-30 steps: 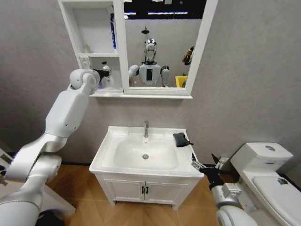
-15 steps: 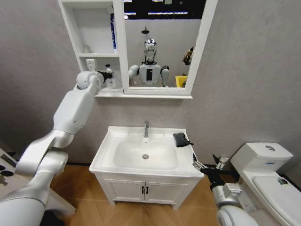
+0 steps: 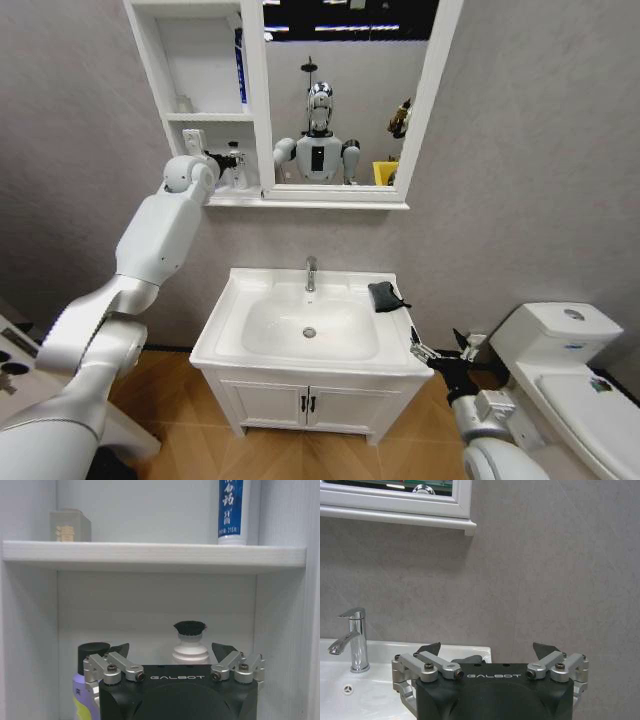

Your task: Move facial cleanser and shampoo from washbasin to cabinet, then wipe washbasin with towel.

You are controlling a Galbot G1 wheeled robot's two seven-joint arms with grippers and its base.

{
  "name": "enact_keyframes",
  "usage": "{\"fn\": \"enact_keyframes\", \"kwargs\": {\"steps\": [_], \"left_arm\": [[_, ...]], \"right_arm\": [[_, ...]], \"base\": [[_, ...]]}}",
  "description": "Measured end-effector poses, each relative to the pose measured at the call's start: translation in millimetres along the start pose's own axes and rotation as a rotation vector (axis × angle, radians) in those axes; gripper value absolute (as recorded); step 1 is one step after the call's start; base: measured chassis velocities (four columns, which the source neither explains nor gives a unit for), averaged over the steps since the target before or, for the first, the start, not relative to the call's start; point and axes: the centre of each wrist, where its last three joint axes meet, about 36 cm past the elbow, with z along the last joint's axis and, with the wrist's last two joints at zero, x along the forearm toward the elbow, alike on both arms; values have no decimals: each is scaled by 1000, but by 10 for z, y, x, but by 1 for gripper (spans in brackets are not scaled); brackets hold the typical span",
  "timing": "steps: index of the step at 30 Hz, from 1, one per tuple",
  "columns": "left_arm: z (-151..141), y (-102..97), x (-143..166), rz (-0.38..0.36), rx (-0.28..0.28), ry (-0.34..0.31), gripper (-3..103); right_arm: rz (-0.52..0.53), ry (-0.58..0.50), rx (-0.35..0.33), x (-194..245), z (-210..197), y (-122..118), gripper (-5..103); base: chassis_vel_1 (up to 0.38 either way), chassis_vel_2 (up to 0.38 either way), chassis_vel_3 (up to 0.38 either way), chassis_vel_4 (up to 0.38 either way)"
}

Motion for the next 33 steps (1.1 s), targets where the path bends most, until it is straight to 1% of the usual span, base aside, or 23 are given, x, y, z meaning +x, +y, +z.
{"fn": "enact_keyframes", "kwargs": {"steps": [2, 3, 5, 6, 7, 8, 9, 10, 11, 14, 15, 17, 20, 22, 23, 24, 25, 26, 27, 29, 30, 32, 33], "left_arm": [[-25, 17, 142, -6, -7, -27, 98], [-25, 17, 142, -6, -7, -27, 98], [-86, -40, 425, -7, -13, -63, 100], [-86, -40, 425, -7, -13, -63, 100], [-122, -78, 624, 5, -10, -81, 100], [-122, -78, 624, 5, -10, -81, 100], [-136, -96, 840, 17, -8, -92, 100], [-76, -90, 1161, 18, -10, -98, 100], [-76, -90, 1161, 18, -10, -98, 100], [206, -120, 1862, 13, -67, -104, 100], [206, -120, 1862, 13, -67, -104, 100], [391, -127, 2222, 6, -89, -94, 100], [498, -116, 2349, 4, -90, -91, 100], [800, -81, 2539, -12, -95, -82, 100], [1136, -53, 2646, -25, -99, -75, 100], [1136, -53, 2646, -25, -99, -75, 100], [1404, -39, 2730, -36, -101, -71, 100], [1743, -39, 2862, -45, -91, -50, 100], [1743, -39, 2862, -45, -91, -50, 100], [2221, -64, 3187, -53, -68, 3, 100], [2221, -64, 3187, -53, -68, 3, 100], [2453, -77, 3479, -57, -72, 22, 100], [2453, -77, 3479, -57, -72, 22, 100]], "right_arm": [[-1, -4, 1, -6, -12, 9, 100], [-1, -4, 1, -6, -12, 9, 100], [1, -8, 0, -7, -38, 19, 100], [1, -8, 0, -7, -38, 19, 100], [6, -10, -1, -6, -60, 18, 100], [6, -10, -1, -6, -60, 18, 100], [11, -12, 0, -5, -81, 11, 100], [16, -16, 2, -7, -108, 1, 100], [16, -16, 2, -7, -108, 1, 100], [17, -15, 1, -5, -146, 10, 100], [17, -15, 1, -5, -146, 10, 100], [13, -15, -3, -6, -163, 33, 100], [11, -14, -4, -6, -170, 43, 100], [8, -17, -5, -1, -186, 58, 100], [7, -20, -5, 12, -201, 62, 100], [7, -20, -5, 12, -201, 62, 100], [7, -22, -4, 24, -214, 64, 100], [8, -25, -2, 37, -229, 59, 100], [8, -25, -2, 37, -229, 59, 100], [11, -32, 4, 67, -268, 37, 100], [11, -32, 4, 67, -268, 37, 100], [11, -36, 6, 89, -289, 25, 100], [11, -36, 6, 89, -289, 25, 100]], "base": [[0, 0, 0, 0], [0, 0, 0, 0], [0, 0, 0, 0], [0, 0, 0, 0], [0, 0, 0, 0], [0, 0, 0, 0], [0, 0, 0, 0], [0, 0, 0, 0], [0, 0, 0, 0], [0, 0, 0, 0], [0, 0, 0, 0], [0, 0, 0, 0], [0, 0, 0, 0], [0, 0, 0, 0], [0, 0, 0, 0], [0, 0, 0, 0], [0, 0, 0, 0], [0, 0, 0, 0], [0, 0, 0, 0], [0, 0, 0, 0], [0, 0, 0, 0], [0, 0, 0, 0], [0, 0, 0, 0]]}}
